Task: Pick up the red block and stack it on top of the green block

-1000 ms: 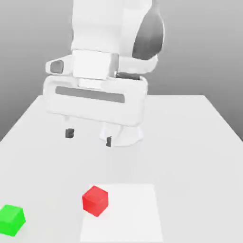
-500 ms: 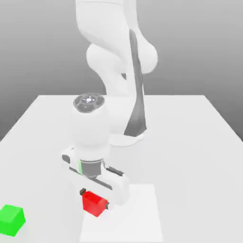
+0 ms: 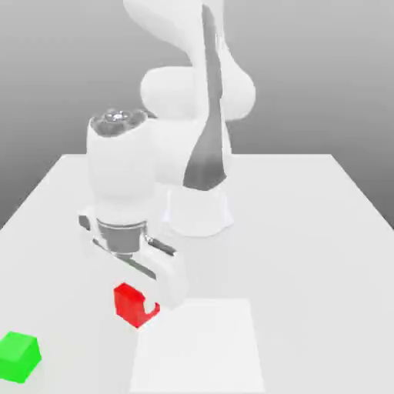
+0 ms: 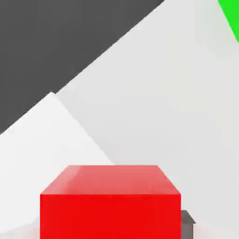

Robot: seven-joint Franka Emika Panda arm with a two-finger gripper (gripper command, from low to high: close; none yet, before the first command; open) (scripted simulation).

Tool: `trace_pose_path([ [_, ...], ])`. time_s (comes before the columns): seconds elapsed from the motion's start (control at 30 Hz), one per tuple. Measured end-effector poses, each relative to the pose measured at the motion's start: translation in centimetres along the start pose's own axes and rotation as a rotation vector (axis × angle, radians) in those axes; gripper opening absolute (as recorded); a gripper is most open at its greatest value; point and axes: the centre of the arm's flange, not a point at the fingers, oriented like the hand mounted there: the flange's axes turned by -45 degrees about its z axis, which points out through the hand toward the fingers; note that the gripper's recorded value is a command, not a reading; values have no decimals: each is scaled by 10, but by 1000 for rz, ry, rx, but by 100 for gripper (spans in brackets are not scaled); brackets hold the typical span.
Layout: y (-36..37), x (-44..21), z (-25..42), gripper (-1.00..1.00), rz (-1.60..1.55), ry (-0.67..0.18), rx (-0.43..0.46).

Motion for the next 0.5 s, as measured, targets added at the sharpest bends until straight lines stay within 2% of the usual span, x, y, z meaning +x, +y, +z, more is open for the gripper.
trace_pose_path([
  [0.23, 63, 112, -19, -100, 475, 3, -3],
  [0.37, 73, 125, 28, -100, 530, 5, -5],
  [0.4, 73, 125, 36, 100, 531, 5, -5],
  [0.5, 73, 125, 36, 100, 531, 5, -5],
])
